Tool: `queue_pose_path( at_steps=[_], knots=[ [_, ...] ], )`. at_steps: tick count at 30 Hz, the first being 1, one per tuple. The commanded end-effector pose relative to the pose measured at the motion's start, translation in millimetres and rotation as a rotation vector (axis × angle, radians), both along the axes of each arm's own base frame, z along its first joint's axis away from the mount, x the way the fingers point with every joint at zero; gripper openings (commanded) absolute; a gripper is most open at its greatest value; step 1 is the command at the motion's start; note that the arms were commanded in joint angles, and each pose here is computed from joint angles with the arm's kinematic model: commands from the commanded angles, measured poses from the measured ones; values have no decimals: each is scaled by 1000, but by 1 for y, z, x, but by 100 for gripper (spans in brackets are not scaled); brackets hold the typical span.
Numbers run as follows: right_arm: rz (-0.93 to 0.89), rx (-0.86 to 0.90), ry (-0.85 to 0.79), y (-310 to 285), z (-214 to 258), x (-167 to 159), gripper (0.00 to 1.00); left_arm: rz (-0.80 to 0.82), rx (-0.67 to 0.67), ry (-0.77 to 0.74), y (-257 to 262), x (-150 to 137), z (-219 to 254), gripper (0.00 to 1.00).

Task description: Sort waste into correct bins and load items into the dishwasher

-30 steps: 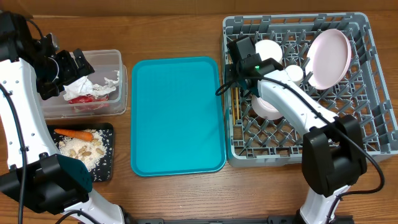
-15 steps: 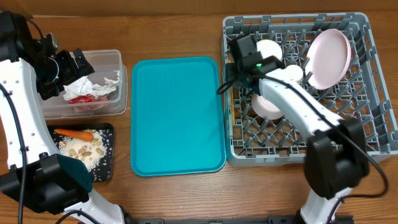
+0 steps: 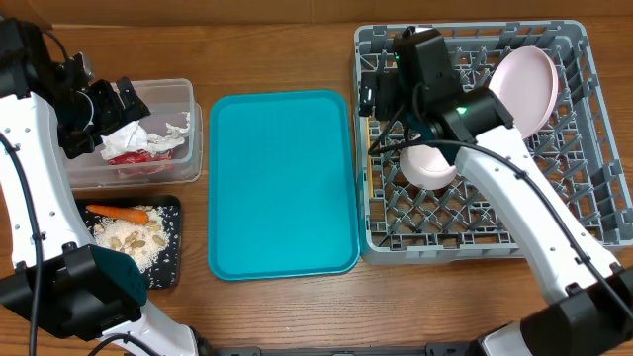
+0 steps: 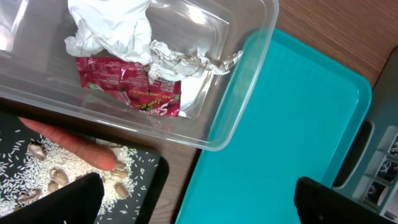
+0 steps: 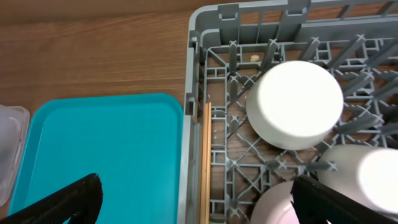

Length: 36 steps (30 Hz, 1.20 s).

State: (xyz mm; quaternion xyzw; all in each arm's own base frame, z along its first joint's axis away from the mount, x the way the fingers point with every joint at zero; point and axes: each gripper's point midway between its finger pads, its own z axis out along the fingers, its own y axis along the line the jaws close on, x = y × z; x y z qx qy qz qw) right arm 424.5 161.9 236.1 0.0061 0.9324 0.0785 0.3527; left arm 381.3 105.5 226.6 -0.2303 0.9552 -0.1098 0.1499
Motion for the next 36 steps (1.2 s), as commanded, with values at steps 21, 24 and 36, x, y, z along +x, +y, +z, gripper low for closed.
queue_pose_path(
  at_steps=[21, 24, 36],
  knots=[
    [4, 35, -79, -1, 38, -7, 100, 1, -2, -38, -3, 1, 14, 100],
    [3, 35, -79, -2, 38, -7, 100, 1, -2, -39, -3, 1, 14, 100],
    [4, 35, -79, -2, 38, -7, 100, 1, -2, -39, -3, 1, 14, 100]
  ],
)
